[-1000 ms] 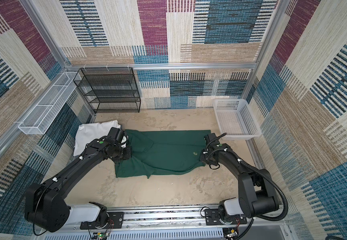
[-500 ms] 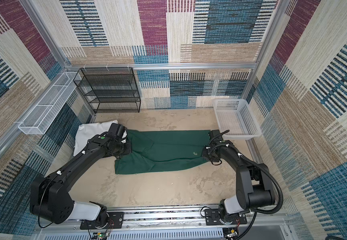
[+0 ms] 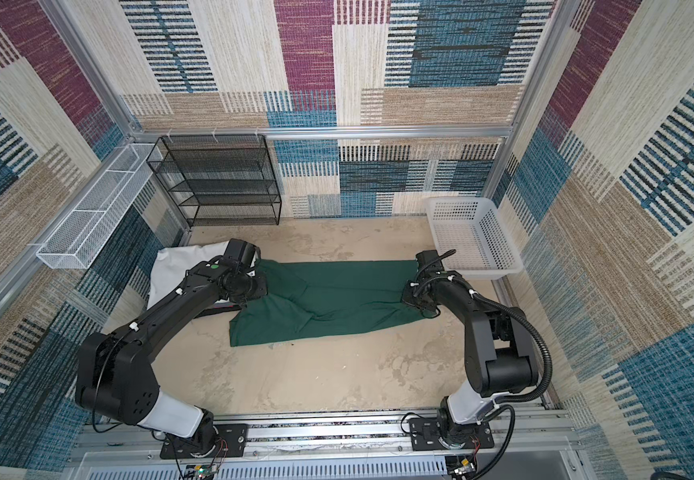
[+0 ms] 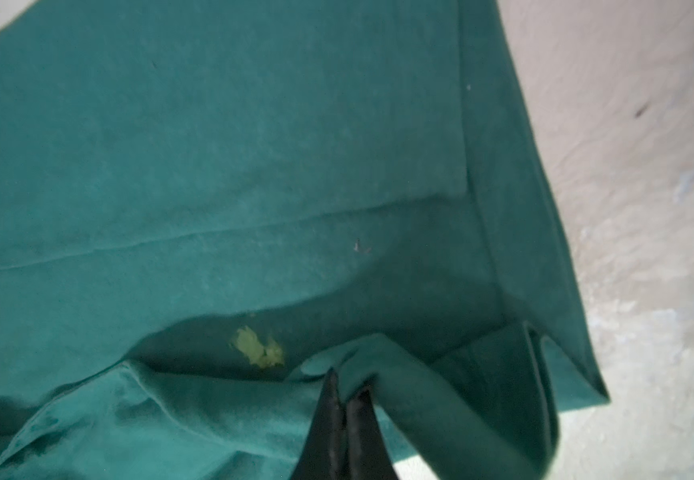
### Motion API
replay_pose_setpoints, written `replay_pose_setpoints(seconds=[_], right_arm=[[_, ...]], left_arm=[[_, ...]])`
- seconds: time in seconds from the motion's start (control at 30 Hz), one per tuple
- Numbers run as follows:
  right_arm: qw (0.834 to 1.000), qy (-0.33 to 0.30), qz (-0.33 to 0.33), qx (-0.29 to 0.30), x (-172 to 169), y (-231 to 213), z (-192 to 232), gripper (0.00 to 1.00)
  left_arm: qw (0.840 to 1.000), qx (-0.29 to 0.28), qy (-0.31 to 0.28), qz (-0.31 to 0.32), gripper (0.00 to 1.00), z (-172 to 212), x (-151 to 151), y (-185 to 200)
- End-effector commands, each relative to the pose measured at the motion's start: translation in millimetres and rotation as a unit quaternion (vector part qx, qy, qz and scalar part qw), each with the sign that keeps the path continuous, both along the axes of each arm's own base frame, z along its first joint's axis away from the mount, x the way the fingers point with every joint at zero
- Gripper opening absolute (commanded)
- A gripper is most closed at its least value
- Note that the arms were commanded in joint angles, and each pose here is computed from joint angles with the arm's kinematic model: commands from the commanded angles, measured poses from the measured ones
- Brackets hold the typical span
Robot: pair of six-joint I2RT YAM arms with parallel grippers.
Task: Fold and stack the t-shirts
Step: 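Lay the near half over the far half with both grippers, then release the folded edge and smooth it with both grippers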
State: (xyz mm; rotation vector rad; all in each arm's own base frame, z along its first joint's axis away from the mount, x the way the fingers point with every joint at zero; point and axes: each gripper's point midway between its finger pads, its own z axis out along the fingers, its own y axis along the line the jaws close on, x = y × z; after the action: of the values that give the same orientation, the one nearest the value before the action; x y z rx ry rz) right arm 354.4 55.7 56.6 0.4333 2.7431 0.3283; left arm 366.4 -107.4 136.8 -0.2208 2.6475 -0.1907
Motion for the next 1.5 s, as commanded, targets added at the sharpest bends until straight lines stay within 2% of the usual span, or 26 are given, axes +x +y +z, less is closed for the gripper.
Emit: replay_pose_setpoints(seconds=[0.0, 0.13, 0.3, 0.6, 0.77, 0.93, 1.27, 1.47], right_arm=[[1.0, -0.011, -0.001, -0.017, 5, -7, 1, 0.0], [1.0, -0.011, -0.007, -0.018, 1, -11, 4, 0.0], [0.999, -0.02, -0.031, -0.014, -20, -15, 24, 0.0], [0.989, -0.03, -0.141, 0.019, -102, -27, 56, 0.0], [0.985, -0.033, -0.169, 0.024, -127, -32, 76, 0.0], [0.987, -0.021, -0.158, 0.022, -128, -30, 68, 0.0], [0.993, -0.018, -0.115, 0.004, -86, -26, 46, 0.0], [0.995, 0.004, -0.09, -0.041, -58, -34, 22, 0.0]], left_arm=[[1.0, -0.002, -0.026, 0.007, 0.0, 10, 18, -3], [1.0, -0.006, -0.03, 0.003, 0.0, 15, 22, -5], [0.998, -0.031, -0.046, 0.005, 0.0, 26, 6, -6], [0.994, -0.055, -0.09, -0.001, 0.0, 52, -13, -8], [0.994, -0.059, -0.095, -0.017, 0.0, 59, -19, -14], [0.993, -0.052, -0.104, -0.015, 0.0, 56, -20, -12], [0.996, -0.043, -0.071, -0.024, 0.0, 27, -4, -21], [0.997, -0.033, -0.058, -0.025, 0.0, 11, 12, -26]])
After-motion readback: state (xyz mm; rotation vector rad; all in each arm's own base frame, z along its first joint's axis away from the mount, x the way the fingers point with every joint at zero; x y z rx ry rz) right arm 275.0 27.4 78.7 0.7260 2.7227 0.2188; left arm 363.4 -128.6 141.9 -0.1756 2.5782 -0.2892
